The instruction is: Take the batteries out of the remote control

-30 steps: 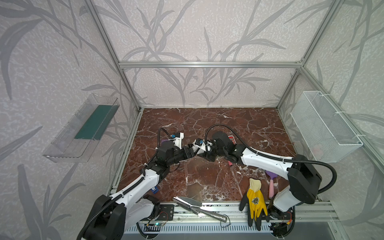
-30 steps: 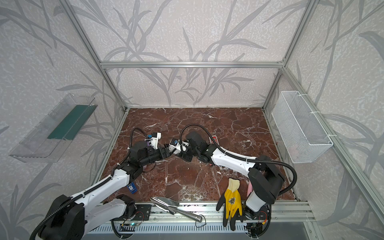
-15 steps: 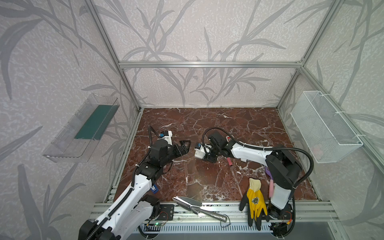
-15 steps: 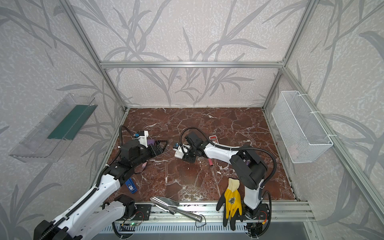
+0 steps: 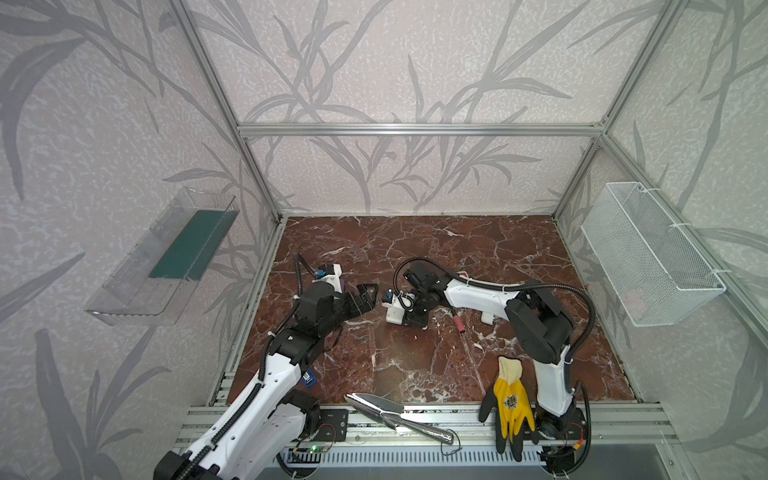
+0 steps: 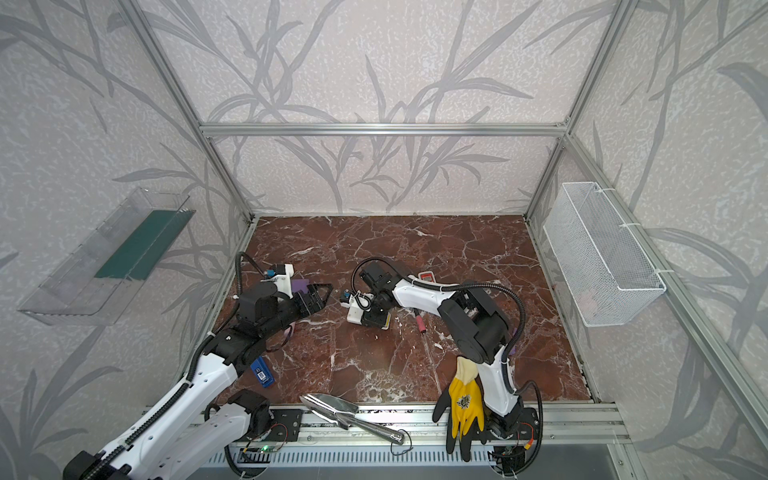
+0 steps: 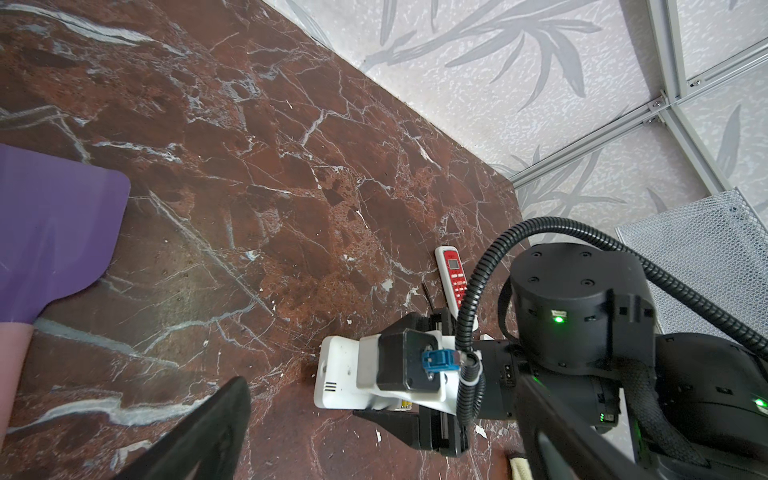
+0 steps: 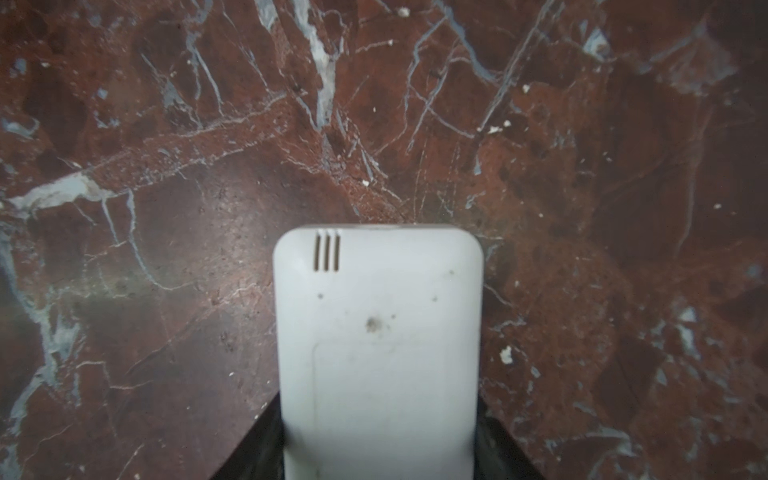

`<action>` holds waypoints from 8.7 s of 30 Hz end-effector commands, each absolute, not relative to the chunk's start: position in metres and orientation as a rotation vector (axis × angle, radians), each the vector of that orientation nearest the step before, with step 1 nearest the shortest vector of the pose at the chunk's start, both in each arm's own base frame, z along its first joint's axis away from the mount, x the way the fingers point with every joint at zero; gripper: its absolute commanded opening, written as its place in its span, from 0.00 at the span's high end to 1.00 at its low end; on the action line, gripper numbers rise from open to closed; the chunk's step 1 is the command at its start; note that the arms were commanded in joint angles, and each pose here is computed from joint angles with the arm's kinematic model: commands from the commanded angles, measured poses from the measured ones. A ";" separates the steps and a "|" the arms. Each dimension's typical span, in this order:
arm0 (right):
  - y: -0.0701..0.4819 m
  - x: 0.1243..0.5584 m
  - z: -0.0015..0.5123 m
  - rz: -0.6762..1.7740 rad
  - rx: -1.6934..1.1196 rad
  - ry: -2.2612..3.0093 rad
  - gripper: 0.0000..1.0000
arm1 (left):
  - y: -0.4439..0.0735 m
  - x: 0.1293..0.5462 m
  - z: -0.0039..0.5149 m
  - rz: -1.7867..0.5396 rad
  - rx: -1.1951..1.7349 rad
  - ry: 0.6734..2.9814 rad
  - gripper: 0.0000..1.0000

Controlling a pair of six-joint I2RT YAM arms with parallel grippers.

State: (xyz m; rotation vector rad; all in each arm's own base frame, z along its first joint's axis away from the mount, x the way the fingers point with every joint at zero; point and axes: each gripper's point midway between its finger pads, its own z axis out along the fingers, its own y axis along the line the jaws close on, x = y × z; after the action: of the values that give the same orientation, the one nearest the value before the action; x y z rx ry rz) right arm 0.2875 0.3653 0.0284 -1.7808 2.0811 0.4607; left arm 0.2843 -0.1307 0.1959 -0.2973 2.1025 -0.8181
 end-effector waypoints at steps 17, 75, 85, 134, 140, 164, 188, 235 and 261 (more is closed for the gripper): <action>0.364 0.285 0.042 0.431 -1.796 2.061 0.22 | -0.122 0.285 0.192 -0.740 -0.284 2.122 0.01; 0.221 0.271 0.055 0.326 -0.651 2.426 1.00 | -0.170 0.300 0.192 -1.034 -0.239 2.145 0.10; 0.249 0.248 0.127 0.192 -0.828 2.118 1.00 | -0.191 0.304 0.198 -1.096 -0.307 2.072 0.27; 0.297 0.242 0.197 0.372 -0.824 1.928 1.00 | -0.265 0.318 0.228 -1.309 -0.235 1.904 1.00; 0.291 0.238 0.210 0.407 -0.808 1.866 0.81 | -0.252 0.317 0.231 -1.301 -0.284 1.846 1.00; 0.272 0.237 0.251 0.867 -0.822 1.776 0.47 | -0.221 0.318 0.270 -1.558 -0.472 1.638 1.00; 0.298 0.250 0.256 0.901 -0.837 1.738 0.53 | -0.218 0.315 0.275 -1.582 -0.497 1.625 1.00; 0.232 0.246 0.184 0.374 -0.942 2.124 1.00 | -0.157 0.319 0.203 -0.525 0.017 2.258 0.00; 0.204 0.213 0.143 0.402 -0.875 2.367 1.00 | -0.208 0.296 0.070 -0.016 1.669 2.415 0.01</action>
State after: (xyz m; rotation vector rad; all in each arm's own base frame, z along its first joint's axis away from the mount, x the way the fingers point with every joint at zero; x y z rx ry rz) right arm 0.2149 0.1999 0.1460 -0.8882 2.3541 0.3592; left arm 0.3117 -0.2057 0.0803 1.4392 2.4514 0.0282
